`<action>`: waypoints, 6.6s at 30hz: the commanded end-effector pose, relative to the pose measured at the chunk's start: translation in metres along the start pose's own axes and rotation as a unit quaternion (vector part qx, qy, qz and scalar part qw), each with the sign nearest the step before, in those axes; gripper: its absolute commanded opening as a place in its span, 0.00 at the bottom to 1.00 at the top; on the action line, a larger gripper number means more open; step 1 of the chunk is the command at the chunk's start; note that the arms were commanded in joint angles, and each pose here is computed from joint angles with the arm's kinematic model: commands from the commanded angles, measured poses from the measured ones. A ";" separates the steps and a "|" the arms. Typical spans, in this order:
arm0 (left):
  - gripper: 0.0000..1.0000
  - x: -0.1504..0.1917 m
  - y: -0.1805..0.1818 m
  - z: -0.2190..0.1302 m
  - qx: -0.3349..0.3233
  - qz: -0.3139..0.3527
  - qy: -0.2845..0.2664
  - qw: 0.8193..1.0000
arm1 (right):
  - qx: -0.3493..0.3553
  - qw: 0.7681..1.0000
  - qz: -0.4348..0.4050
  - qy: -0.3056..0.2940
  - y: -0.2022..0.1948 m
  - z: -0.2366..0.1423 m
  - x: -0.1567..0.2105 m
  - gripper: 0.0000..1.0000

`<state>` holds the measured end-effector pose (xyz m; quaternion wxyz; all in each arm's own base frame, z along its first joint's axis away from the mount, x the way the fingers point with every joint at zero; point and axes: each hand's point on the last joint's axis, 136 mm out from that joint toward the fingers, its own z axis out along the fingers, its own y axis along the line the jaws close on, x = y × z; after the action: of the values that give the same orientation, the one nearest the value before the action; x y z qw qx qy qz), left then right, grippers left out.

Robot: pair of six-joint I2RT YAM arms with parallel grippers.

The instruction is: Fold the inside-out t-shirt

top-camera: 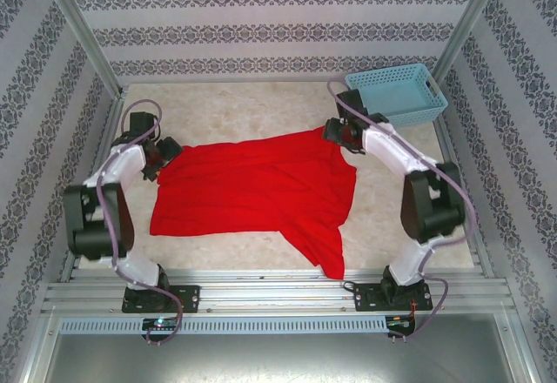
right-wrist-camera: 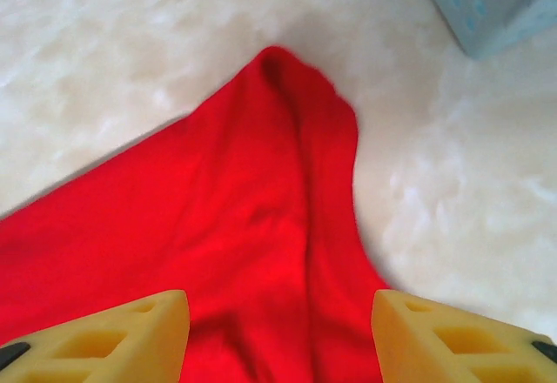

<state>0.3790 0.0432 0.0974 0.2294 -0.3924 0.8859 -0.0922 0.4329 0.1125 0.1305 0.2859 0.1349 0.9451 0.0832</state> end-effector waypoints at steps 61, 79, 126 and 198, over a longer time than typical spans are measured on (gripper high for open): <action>0.39 0.108 0.110 0.030 -0.113 -0.022 0.071 0.991 | 0.036 0.984 -0.009 0.172 -0.075 -0.036 0.239 0.63; 0.17 0.112 0.095 0.023 -0.073 0.003 0.076 0.994 | 0.076 0.975 -0.017 0.207 -0.087 -0.076 0.304 0.56; 0.05 0.005 0.028 -0.014 -0.020 -0.061 -0.037 0.997 | -0.075 0.995 0.026 -0.060 0.021 -0.080 -0.021 0.00; 0.69 -0.060 0.027 0.040 -0.041 -0.045 -0.001 0.998 | -0.012 0.996 -0.006 0.084 0.036 0.118 0.002 0.59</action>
<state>0.4192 0.1002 0.0431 0.1782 -0.4569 0.8685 -0.0726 0.5049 0.1555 0.0319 0.1986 0.1338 0.9640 0.1154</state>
